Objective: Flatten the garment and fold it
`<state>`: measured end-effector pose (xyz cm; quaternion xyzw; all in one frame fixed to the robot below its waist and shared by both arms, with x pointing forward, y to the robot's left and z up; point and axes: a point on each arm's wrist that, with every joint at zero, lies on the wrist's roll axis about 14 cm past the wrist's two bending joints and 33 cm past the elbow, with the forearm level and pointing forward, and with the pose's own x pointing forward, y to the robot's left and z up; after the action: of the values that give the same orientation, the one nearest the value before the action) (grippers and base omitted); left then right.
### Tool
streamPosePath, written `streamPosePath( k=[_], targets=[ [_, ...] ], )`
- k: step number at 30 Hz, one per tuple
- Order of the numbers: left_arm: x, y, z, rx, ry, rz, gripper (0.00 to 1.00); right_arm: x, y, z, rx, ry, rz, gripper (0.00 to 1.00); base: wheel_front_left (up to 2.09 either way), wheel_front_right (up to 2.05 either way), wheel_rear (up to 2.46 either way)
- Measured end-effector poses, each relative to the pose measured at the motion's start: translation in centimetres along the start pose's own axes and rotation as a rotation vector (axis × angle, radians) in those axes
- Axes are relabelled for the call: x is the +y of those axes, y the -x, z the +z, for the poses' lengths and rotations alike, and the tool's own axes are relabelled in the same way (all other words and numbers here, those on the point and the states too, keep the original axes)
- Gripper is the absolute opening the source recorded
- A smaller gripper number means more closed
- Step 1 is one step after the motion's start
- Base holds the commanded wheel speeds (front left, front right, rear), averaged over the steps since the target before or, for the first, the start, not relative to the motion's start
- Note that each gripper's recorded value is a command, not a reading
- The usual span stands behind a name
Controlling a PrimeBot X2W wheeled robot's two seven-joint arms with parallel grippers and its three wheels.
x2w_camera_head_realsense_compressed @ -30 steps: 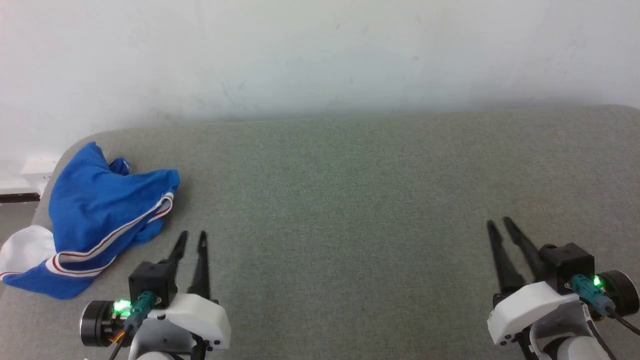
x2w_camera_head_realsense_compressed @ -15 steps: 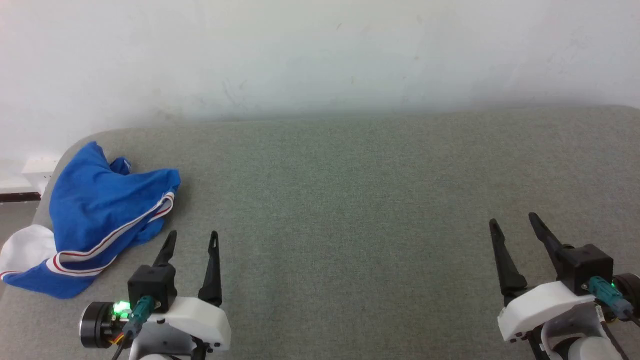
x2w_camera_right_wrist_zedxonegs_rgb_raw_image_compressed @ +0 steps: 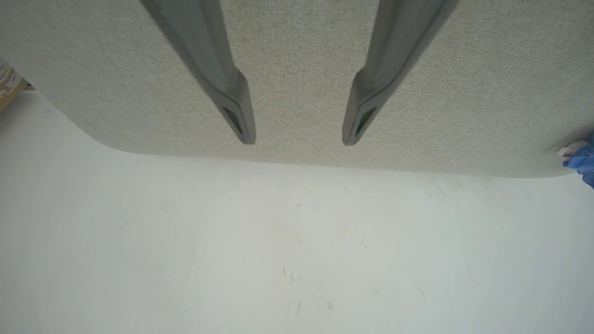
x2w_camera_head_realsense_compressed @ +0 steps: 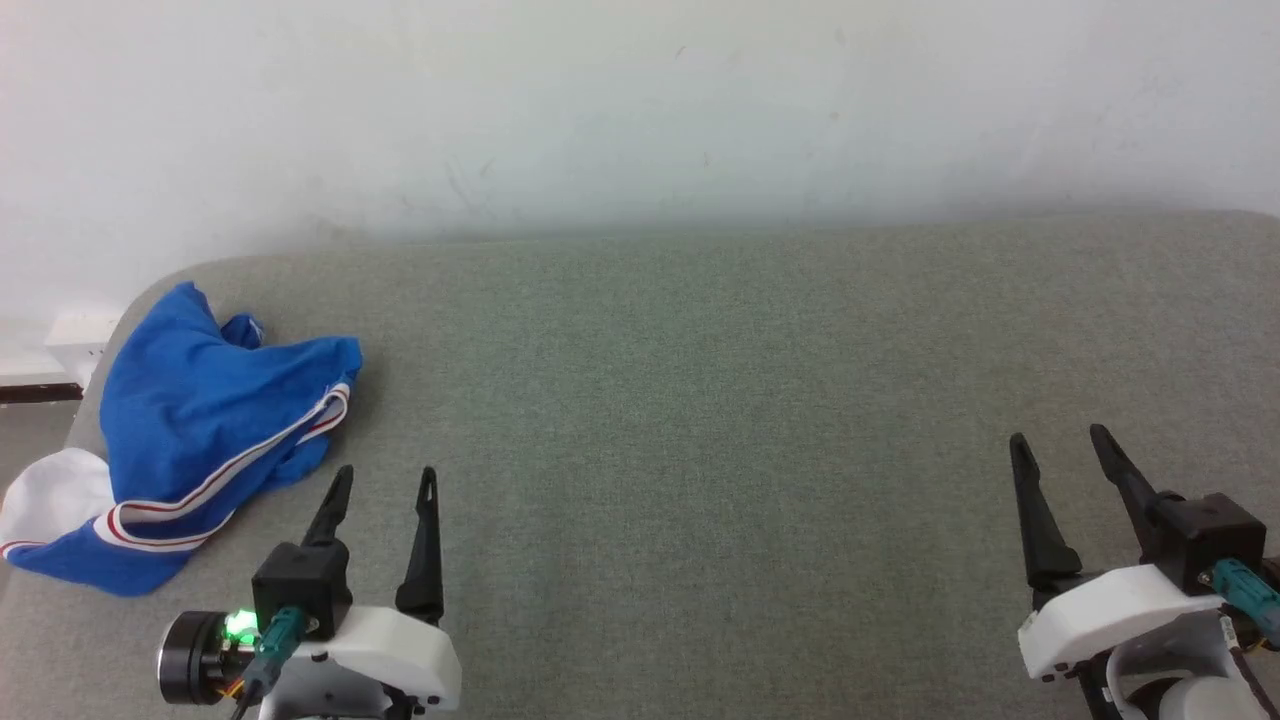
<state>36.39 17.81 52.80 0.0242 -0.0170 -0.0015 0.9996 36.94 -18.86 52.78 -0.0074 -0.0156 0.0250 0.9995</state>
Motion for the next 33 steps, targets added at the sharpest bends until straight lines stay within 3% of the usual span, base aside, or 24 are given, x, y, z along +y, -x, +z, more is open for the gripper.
streamPosePath(
  k=[17, 33],
  targets=[
    [1.2, 0.9, 0.1, -0.02, 0.002, 0.038, 1.0, 0.6, -0.3, -0.3, -0.013, -0.003, 0.019, 1.0, 0.0, 0.0, 0.0],
    [3.8, 2.8, -0.1, -0.032, 0.012, 0.124, 1.0, 3.9, -1.6, -1.2, -0.003, -0.012, 0.116, 1.0, 0.0, 0.0, 0.0]
  ],
)
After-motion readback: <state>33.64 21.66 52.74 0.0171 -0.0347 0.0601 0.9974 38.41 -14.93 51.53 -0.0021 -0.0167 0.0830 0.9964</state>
